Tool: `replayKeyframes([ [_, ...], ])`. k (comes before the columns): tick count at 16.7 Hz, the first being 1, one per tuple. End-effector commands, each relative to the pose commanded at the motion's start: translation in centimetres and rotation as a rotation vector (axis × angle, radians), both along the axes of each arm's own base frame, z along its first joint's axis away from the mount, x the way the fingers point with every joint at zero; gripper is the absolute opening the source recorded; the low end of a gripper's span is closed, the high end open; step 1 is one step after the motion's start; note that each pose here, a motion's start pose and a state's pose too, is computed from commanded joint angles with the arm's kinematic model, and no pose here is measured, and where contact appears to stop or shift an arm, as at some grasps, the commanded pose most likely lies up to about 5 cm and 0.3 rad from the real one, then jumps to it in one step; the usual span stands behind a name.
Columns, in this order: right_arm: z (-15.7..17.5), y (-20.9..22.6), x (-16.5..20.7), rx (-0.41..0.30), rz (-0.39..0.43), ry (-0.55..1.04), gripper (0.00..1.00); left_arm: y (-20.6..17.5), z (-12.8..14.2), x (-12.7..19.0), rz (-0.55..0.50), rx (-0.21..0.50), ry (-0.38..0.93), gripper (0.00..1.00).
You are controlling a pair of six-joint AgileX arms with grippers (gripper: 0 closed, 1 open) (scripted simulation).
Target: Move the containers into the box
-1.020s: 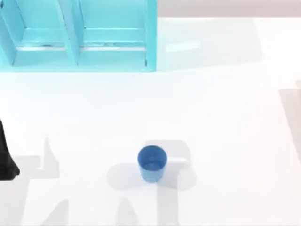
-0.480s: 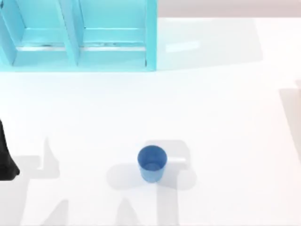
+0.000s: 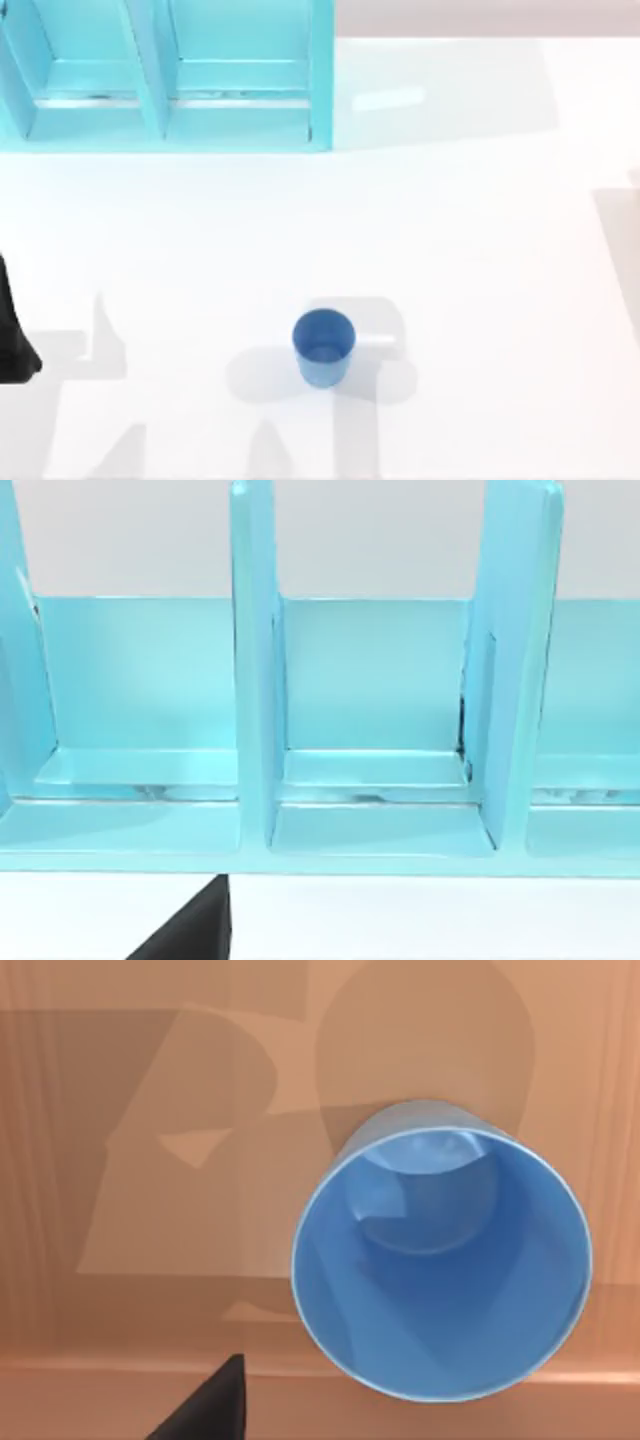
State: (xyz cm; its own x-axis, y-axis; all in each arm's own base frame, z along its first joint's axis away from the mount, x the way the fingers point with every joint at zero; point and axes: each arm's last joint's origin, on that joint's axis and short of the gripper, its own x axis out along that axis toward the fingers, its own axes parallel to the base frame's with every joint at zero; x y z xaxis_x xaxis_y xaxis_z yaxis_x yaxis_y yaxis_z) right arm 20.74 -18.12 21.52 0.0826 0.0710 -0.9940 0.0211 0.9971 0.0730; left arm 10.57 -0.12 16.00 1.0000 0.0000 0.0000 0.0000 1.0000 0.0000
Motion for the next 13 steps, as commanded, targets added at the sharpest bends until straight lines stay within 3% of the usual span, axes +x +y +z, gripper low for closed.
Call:
replayKeyframes([
  [5,1.4,-0.3,0.2,0.003,-0.003,-0.001,1.0,0.0,0.0,0.0,0.0,0.0,0.0,1.0],
  [13,8.8,-0.3,0.1,0.004,-0.006,0.001,1.0,0.0,0.0,0.0,0.0,0.0,0.0,1.0],
])
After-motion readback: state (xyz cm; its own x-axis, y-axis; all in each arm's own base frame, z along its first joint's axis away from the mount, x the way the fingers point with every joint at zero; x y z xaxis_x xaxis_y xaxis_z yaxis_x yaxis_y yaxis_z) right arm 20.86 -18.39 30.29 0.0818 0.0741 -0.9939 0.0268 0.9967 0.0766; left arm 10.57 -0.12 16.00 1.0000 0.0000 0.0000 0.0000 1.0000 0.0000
